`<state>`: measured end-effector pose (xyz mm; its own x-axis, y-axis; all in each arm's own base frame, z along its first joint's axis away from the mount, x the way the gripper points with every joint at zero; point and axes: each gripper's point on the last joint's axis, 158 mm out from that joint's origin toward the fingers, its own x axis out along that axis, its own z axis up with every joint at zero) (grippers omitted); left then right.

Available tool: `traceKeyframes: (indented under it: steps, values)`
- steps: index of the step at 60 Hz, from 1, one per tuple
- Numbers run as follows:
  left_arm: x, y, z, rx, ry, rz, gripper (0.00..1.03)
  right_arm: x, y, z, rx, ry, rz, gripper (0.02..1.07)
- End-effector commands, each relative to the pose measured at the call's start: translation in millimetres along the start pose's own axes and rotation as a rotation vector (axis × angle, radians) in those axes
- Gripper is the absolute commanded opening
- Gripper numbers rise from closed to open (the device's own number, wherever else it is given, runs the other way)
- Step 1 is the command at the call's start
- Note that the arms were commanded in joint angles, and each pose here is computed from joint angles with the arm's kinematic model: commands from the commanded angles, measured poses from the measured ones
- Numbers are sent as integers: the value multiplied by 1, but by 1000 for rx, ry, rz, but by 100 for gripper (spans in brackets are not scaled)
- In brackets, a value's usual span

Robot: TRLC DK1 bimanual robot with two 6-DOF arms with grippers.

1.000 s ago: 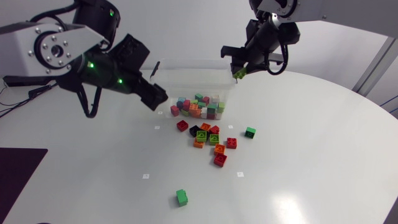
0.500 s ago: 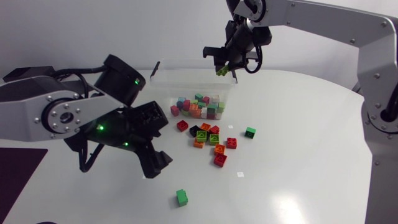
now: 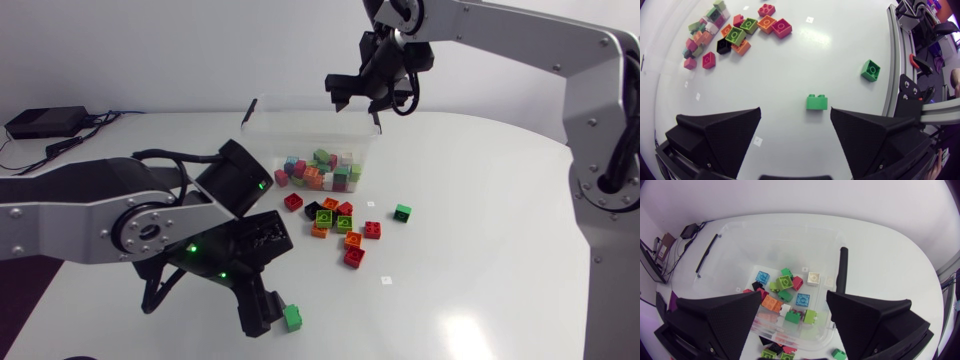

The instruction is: Place the duplo bricks in the container

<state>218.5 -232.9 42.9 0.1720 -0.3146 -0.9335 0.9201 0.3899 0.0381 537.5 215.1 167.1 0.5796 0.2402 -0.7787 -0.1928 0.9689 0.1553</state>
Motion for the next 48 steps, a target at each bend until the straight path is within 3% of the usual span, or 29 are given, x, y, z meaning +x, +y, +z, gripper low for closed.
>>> traceKeyframes:
  steps: [1, 26, 48]
  values:
    - [13, -8, -8, -59, 77, -31, 96, -38, -5, 12, 3, -48, 8, 101]
    - [36, -21, -10, -122, 169, -59, 94, -95, -29, -49, -69, -17, 30, 102]
    - [52, -23, -14, -121, 205, -69, 87, -148, -24, -137, -297, -6, 124, 102]
